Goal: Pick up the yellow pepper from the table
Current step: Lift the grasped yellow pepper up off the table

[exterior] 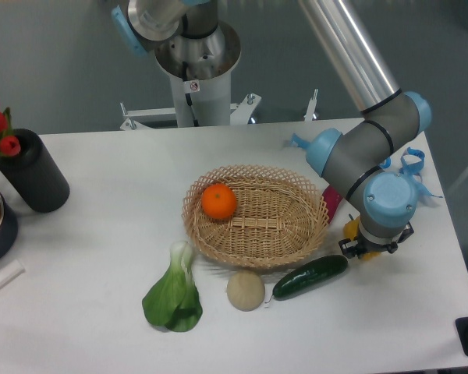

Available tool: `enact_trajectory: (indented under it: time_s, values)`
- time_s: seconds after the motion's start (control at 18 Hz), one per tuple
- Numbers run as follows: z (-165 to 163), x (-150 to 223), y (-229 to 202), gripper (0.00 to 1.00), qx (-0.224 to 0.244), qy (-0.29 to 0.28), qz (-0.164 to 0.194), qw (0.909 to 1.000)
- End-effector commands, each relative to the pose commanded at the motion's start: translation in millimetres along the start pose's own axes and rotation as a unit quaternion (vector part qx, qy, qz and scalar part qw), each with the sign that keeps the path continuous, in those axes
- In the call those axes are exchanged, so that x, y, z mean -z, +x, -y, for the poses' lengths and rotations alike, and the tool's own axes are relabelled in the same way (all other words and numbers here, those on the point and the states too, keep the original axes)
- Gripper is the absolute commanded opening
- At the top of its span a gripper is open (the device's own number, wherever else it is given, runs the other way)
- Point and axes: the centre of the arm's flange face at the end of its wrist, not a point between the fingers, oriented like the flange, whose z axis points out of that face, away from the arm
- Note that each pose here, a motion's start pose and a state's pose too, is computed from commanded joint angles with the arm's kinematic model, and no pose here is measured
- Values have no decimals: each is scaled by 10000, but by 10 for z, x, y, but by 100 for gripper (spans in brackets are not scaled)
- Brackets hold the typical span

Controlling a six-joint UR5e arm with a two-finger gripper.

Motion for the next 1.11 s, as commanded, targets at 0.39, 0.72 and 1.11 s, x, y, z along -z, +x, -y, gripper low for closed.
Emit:
enact_trajectory:
  time_s: [0.39, 0.72, 1.11]
  values:
    - [-8, 287, -195, 14, -150, 414, -148, 9989]
    - [-19, 741, -570, 13, -557, 1039, -408, 9922]
    - [-103, 1108, -765, 15, -1634, 960, -483, 9807]
